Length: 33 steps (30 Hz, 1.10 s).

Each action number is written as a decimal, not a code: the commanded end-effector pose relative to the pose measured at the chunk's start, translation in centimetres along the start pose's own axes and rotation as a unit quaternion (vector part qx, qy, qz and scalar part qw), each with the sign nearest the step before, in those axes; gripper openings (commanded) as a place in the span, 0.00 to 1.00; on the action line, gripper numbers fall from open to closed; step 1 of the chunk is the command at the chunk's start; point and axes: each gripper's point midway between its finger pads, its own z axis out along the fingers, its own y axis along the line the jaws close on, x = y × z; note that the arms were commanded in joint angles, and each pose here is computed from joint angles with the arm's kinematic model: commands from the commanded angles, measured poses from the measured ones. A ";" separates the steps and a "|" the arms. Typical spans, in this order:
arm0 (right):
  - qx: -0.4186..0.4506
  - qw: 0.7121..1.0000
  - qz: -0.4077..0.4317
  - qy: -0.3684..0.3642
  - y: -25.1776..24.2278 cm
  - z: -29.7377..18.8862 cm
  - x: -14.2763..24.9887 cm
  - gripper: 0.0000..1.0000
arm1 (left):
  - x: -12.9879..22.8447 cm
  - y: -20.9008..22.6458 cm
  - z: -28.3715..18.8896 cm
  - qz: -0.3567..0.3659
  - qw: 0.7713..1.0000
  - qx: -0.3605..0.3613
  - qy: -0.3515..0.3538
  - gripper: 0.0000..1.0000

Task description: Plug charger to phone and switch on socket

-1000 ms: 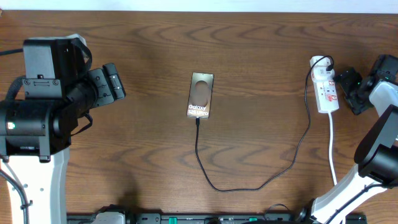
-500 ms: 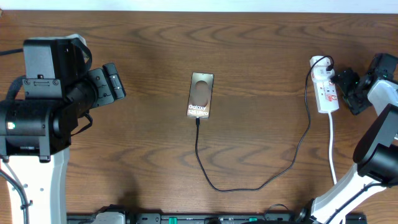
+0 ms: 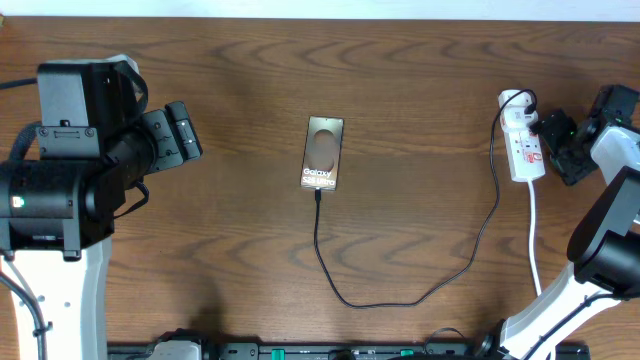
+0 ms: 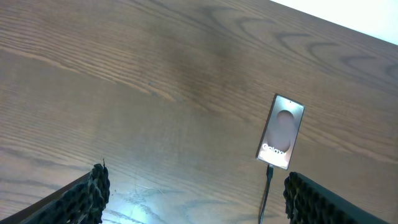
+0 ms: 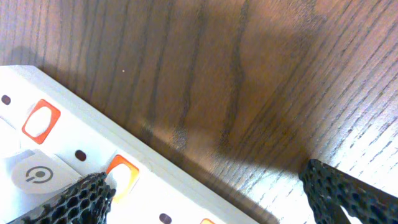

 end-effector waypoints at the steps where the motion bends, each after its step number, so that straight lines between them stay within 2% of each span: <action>1: 0.020 0.998 0.008 0.063 -1.3 2.4 3.6 0.99 | 0.0 0.3 0.0 -0.006 1.000 -0.008 -0.001 0.89; 15: 0.036 0.997 0.010 0.061 -2.2 3.3 3.6 0.99 | 0.0 0.3 0.0 -0.006 1.000 -0.008 -0.001 0.89; 21: -0.019 0.996 0.030 0.082 -1.3 2.9 3.2 0.99 | 0.0 0.3 0.0 -0.006 1.000 -0.008 -0.001 0.89; 33: -0.039 0.993 0.077 0.081 -3.7 2.2 1.3 0.99 | 0.0 0.3 0.0 -0.006 1.000 -0.008 -0.001 0.89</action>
